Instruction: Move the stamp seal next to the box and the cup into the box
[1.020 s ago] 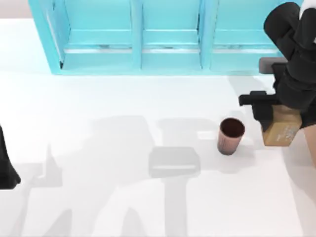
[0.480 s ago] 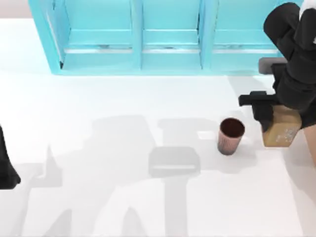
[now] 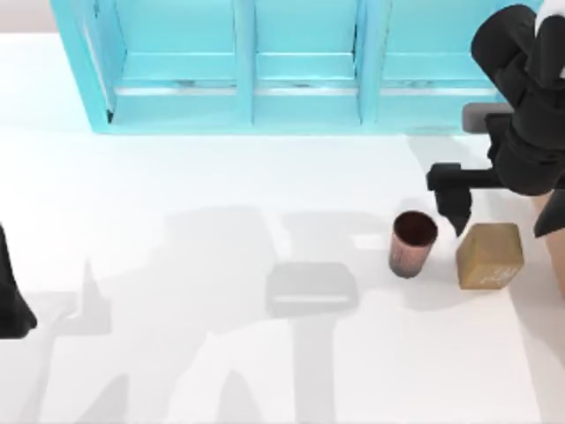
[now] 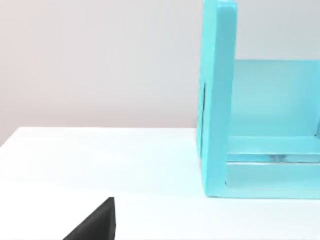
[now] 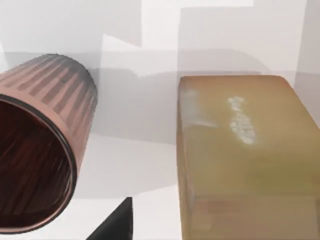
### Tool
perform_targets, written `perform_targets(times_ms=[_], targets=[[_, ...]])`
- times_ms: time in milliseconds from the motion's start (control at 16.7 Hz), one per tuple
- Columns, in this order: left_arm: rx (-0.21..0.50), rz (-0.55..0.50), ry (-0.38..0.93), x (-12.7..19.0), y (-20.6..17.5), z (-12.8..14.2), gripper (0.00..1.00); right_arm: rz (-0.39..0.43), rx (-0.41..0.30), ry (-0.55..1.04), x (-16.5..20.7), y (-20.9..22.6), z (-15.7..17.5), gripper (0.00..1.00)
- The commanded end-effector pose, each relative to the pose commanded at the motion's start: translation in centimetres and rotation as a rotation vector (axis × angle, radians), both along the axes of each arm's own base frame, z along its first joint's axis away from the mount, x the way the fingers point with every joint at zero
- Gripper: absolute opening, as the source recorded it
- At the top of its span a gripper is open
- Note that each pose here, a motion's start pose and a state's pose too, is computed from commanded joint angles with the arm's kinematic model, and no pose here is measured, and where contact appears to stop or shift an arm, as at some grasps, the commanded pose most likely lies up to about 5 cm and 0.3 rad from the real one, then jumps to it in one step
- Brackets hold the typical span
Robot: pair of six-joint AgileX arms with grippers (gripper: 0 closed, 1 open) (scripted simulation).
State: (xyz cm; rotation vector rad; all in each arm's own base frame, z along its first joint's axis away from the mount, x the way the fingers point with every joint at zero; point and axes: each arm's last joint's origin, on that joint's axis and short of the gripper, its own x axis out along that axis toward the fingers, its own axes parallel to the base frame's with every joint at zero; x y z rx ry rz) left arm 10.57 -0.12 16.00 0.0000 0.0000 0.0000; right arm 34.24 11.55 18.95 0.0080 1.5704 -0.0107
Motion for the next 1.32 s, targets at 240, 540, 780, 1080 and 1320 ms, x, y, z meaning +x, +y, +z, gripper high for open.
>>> perform_targets(times_ms=[240, 540, 780, 1080, 1320], targets=[[0.0, 0.0, 0.0, 0.0, 0.0, 0.0, 1.0, 0.0, 0.0, 0.0, 0.0, 0.0, 0.0, 1.0], [0.0, 0.0, 0.0, 0.0, 0.0, 0.0, 1.0, 0.001, 0.0, -0.003, 0.2, 0.1, 1.0, 1.0], [0.0, 0.0, 0.0, 0.0, 0.0, 0.0, 1.0, -0.004, 0.003, -0.011, 0.6, 0.2, 5.3, 1.0], [0.0, 0.0, 0.0, 0.0, 0.0, 0.0, 1.0, 0.0, 0.0, 0.001, 0.1, 0.0, 9.8, 1.0], [0.0, 0.0, 0.0, 0.0, 0.0, 0.0, 1.0, 0.002, -0.001, 0.003, 0.0, 0.1, 9.8, 1.0]])
